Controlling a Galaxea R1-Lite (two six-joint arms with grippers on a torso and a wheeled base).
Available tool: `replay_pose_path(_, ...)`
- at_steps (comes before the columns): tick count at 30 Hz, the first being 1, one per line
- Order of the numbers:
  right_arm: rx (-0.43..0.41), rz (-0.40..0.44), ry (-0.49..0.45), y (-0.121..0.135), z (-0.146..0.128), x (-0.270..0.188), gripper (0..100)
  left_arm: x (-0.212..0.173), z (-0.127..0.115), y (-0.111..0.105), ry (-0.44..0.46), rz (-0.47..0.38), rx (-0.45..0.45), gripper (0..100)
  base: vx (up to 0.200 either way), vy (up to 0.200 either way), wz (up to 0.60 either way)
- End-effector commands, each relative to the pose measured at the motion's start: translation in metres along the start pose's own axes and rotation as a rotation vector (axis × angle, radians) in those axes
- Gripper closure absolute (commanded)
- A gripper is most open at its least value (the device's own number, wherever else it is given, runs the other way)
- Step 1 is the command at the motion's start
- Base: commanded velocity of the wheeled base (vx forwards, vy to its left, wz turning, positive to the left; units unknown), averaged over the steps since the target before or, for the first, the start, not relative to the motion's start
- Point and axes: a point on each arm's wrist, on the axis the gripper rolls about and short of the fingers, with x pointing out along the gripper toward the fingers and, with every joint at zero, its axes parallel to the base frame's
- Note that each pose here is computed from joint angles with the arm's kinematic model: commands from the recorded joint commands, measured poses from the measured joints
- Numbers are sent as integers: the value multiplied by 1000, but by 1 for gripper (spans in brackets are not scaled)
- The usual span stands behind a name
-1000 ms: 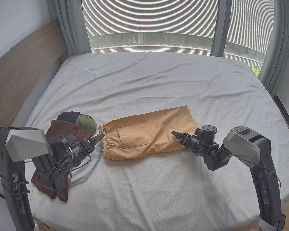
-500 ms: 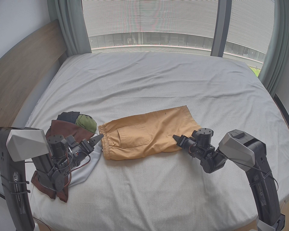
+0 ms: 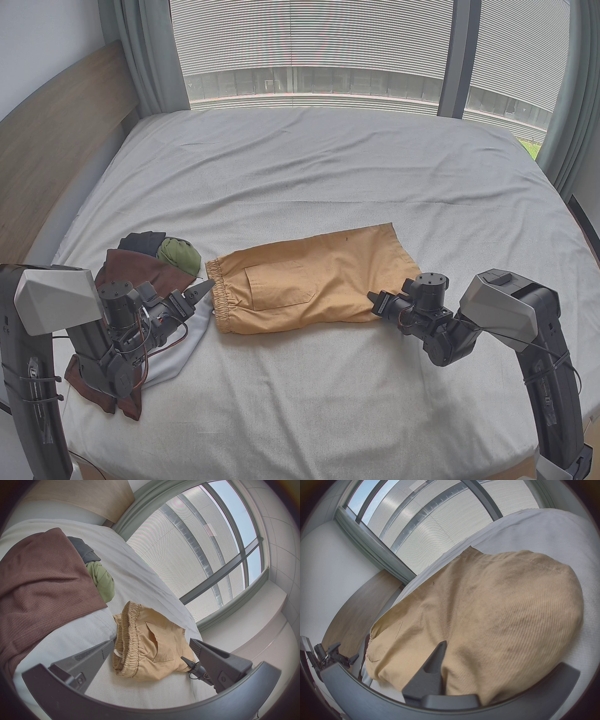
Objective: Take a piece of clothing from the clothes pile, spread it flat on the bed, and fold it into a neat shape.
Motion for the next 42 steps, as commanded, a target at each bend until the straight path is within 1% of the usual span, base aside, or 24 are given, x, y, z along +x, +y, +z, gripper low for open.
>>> replay_pose_path(1,-30,-3,1,9,9,-18,100,0,-1,1,2,1,-1,0,0,0,0)
replay_pose_path(4,-58,-16,16,8,8,-31,100,0,0,1,1,3,-3,0,0,0,0)
replay_pose_path(17,-94,-76,87,2,0,-75,100,0,-1,1,2,1,-2,0,0,0,0)
replay_pose_path(21,-103,-99,128,4,-3,-96,100,0,0,1,1,3,-3,0,0,0,0)
replay_pose_path(24,-125,-119,167,5,-8,-113,100,0,-1,1,2,1,-2,0,0,0,0)
replay_pose_path(25,-125,-121,168,4,-7,-114,100,0,-1,1,2,1,-2,0,0,0,0)
replay_pose_path(29,-154,-166,242,-3,-19,-139,100,0,-1,0,2,1,-4,0,0,0,0)
replay_pose_path(31,-157,-172,251,-4,-20,-142,100,0,-1,0,3,2,-4,0,0,0,0)
replay_pose_path(32,-164,-180,267,-6,-25,-152,100,0,-1,0,2,1,-4,0,0,0,0)
replay_pose_path(37,-162,-206,283,-14,-32,-168,100,-1,-1,1,4,3,-5,0,0,0,0)
replay_pose_path(42,-160,-212,292,-19,-39,-170,100,-1,-2,0,8,4,-6,0,0,0,0)
